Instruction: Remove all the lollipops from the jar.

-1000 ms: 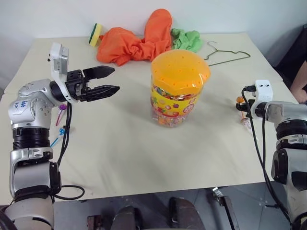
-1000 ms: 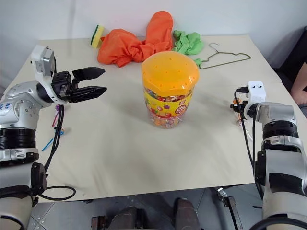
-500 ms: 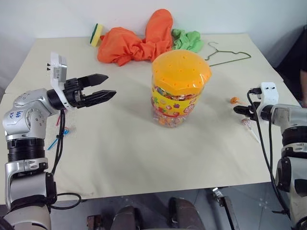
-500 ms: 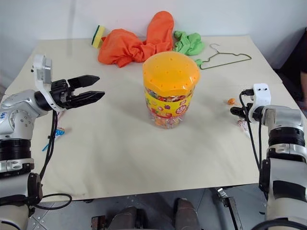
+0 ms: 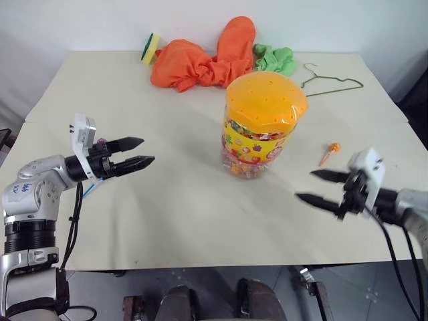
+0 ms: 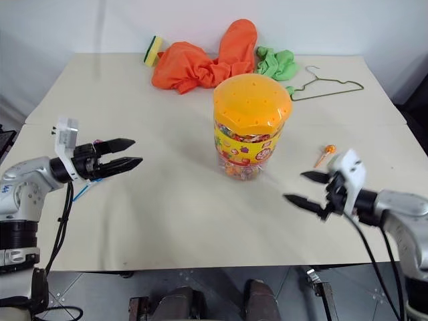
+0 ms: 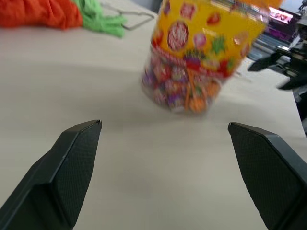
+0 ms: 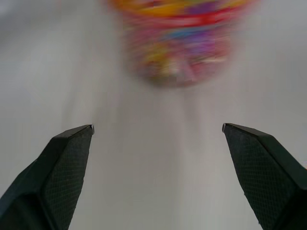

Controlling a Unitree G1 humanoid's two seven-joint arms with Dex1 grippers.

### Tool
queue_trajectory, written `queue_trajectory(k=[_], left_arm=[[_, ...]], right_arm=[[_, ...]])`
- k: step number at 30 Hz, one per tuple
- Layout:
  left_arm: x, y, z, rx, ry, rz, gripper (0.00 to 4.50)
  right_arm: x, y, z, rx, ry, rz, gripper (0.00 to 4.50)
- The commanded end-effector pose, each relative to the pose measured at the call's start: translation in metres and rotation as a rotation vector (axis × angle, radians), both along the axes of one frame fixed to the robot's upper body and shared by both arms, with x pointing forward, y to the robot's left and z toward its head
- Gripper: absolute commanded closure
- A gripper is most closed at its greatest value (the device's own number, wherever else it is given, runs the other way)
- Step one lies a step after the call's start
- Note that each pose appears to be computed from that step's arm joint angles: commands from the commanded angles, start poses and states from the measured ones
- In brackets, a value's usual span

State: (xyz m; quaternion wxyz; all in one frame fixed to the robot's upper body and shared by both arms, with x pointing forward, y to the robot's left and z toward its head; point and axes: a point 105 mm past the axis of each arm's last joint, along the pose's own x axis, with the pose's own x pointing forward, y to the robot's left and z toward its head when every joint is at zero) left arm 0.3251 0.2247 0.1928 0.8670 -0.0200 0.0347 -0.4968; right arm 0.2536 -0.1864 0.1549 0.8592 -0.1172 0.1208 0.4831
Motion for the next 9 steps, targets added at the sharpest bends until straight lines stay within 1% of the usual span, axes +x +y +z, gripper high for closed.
queue_trajectory(k=[1, 2, 4, 7, 9], left_arm=[[-0.01, 0.0, 0.007, 0.025, -0.046, -0.035, 0.0], [-0.012, -0.001, 0.004, 0.025, -0.042, -0.037, 0.0], [-0.015, -0.001, 0.002, 0.024, -0.036, -0.034, 0.0], [-0.023, -0.008, -0.001, 0.009, -0.029, -0.047, 0.0], [-0.025, -0.011, -0.001, 0.017, -0.04, -0.051, 0.0]], right_arm=[[-0.007, 0.011, -0.016, -0.04, -0.052, 0.082, 0.02], [-0.004, 0.011, -0.023, -0.048, -0.06, 0.063, 0.02], [0.003, 0.008, -0.03, -0.049, -0.077, 0.025, 0.02], [0.02, 0.004, -0.027, 0.011, -0.123, -0.095, 0.02], [0.023, 0.003, -0.026, 0.029, -0.138, -0.125, 0.02]])
